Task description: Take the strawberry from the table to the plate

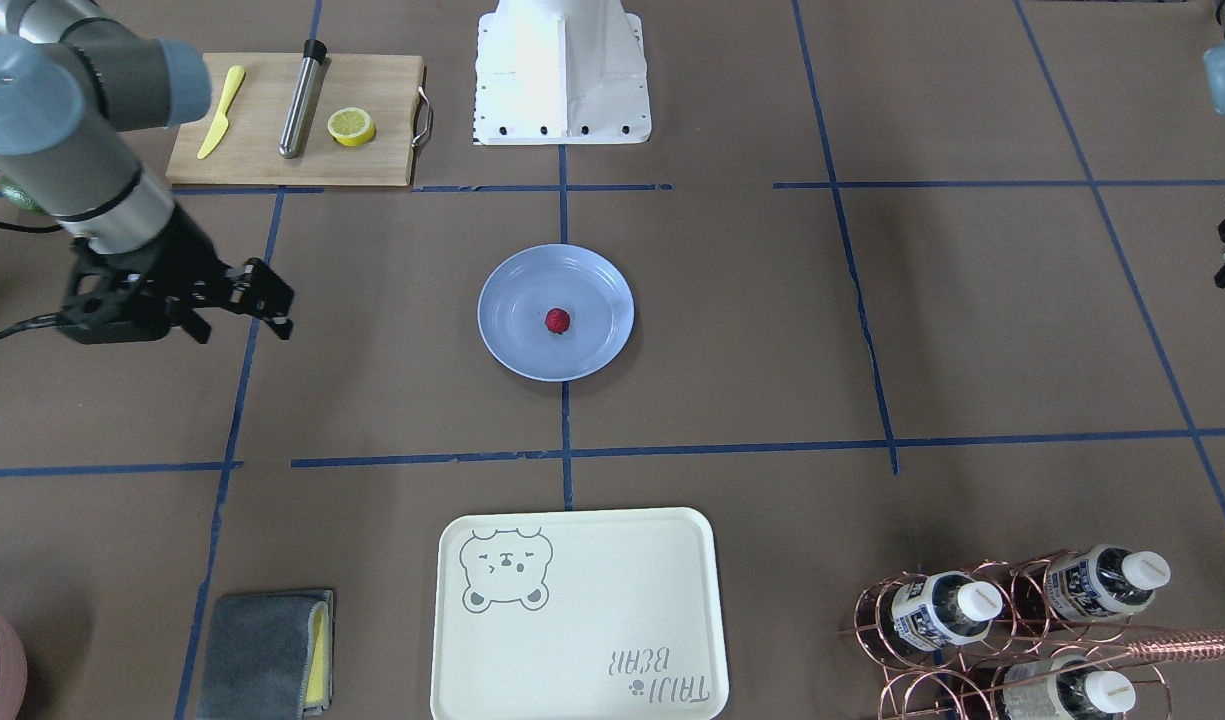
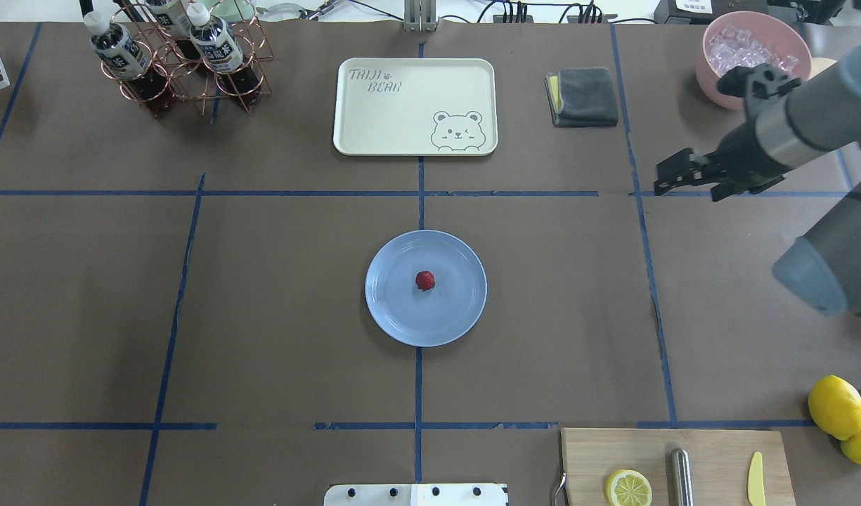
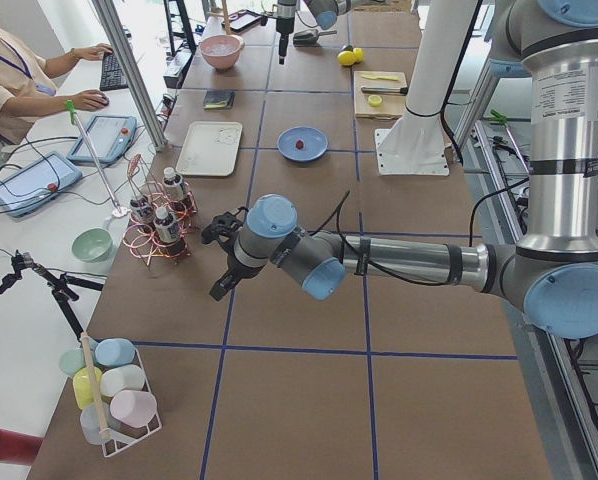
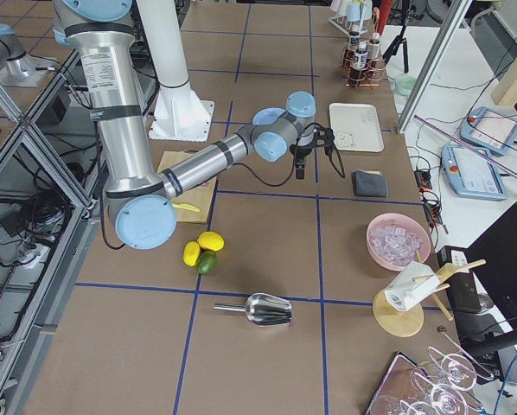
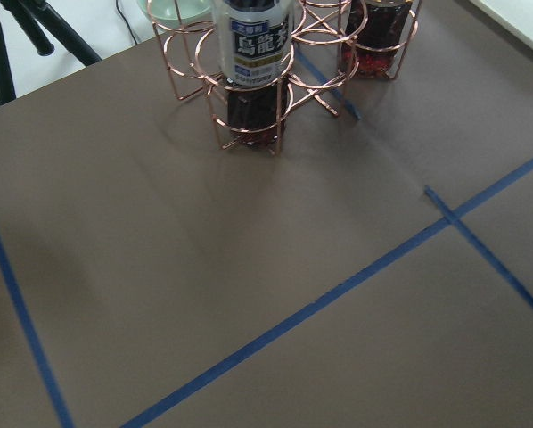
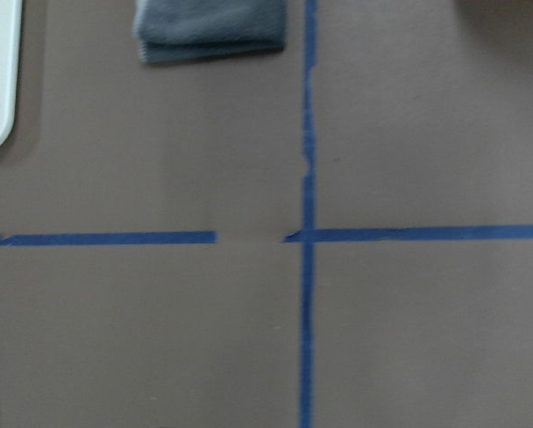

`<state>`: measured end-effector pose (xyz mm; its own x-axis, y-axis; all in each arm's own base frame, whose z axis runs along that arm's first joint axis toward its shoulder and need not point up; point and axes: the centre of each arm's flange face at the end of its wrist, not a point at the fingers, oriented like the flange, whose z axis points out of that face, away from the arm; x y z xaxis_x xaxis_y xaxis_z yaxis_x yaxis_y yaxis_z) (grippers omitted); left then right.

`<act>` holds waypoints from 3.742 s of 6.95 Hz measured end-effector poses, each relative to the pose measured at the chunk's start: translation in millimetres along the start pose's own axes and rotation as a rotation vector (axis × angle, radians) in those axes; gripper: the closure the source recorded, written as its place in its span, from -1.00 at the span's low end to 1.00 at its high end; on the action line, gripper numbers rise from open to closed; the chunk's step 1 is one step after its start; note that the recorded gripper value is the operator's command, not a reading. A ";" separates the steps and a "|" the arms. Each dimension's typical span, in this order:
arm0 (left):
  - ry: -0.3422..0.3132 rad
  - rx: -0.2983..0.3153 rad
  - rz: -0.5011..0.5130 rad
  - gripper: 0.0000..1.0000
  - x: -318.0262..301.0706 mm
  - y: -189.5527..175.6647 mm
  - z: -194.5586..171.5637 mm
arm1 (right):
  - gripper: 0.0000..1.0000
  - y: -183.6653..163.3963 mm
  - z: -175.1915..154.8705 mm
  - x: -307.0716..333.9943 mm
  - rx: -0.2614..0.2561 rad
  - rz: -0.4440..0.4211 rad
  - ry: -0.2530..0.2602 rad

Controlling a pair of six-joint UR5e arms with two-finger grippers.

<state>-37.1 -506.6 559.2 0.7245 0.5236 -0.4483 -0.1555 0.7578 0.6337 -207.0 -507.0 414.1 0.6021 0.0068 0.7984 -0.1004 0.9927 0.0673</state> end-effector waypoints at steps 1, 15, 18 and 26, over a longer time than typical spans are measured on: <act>-0.015 -0.059 -0.014 -1.00 -22.5 -8.7 -14.1 | -1.00 -4.2 -25.2 57.8 0.009 -0.032 0.007; 0.134 -0.249 -0.340 -1.00 19.8 -41.3 -3.6 | -1.00 28.2 -67.4 254.9 -0.118 -0.172 0.104; 0.123 -0.202 -0.299 -1.00 24.6 -68.1 -18.6 | -1.00 28.8 -65.7 256.0 -0.122 -0.167 0.093; 0.115 -0.305 -0.439 -1.00 2.1 -29.3 -15.9 | -1.00 8.9 -75.7 233.9 -0.091 -0.125 0.054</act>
